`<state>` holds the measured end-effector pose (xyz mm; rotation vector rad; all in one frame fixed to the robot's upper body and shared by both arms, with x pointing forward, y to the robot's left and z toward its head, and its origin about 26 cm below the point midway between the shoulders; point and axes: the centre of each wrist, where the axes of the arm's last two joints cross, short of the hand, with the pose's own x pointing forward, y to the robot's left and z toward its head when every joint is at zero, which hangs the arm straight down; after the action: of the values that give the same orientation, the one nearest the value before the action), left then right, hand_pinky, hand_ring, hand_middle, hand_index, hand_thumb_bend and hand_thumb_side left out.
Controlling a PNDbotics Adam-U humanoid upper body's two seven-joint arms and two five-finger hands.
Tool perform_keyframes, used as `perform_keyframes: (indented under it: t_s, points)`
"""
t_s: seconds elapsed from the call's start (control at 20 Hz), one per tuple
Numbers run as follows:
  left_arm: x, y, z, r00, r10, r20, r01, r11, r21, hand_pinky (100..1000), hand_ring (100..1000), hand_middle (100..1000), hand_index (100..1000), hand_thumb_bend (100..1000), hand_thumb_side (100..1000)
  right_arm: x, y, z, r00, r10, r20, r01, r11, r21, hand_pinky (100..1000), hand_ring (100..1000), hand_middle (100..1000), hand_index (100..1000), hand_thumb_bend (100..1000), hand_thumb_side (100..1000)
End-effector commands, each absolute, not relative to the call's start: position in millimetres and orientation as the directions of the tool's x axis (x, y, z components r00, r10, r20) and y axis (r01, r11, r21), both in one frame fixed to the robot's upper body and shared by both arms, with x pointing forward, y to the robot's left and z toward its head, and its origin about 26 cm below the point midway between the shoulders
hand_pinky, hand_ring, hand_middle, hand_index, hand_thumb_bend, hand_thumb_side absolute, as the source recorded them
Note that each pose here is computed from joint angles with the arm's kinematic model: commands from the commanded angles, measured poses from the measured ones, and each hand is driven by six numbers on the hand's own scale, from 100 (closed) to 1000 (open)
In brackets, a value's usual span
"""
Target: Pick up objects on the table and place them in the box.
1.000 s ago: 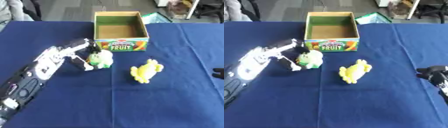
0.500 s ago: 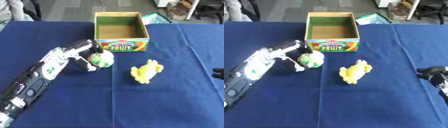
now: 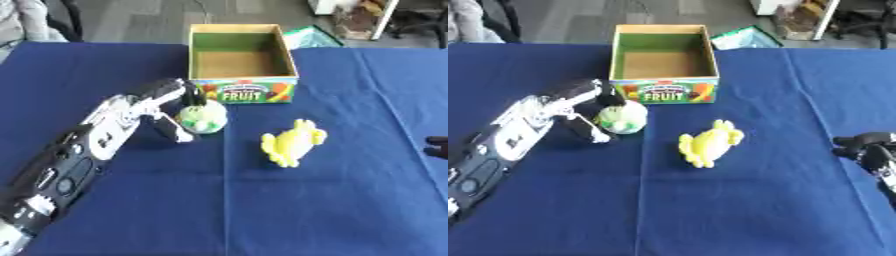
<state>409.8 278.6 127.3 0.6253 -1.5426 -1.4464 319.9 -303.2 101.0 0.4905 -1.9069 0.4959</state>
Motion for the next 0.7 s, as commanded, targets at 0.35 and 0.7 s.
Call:
perform_keyframes:
  t_s: [0.35,0.7]
  points:
    - [413.2,280.1,129.7,-0.425,-0.87,0.251,0.038,0.26,0.965,484,389,379,595,322,143,320.4,-304.0,108.7,-0.383,-0.092,0.919,-0.544,0.826,-0.144,824,813,577,694,100,313]
    - [413.8,281.3,127.9,-0.404,-0.874,0.27,-0.093,0.333,0.938,350,243,221,438,100,151,320.3,-304.3,108.6,-0.383,-0.091,0.919,-0.543,0.827,-0.144,823,813,577,694,100,313]
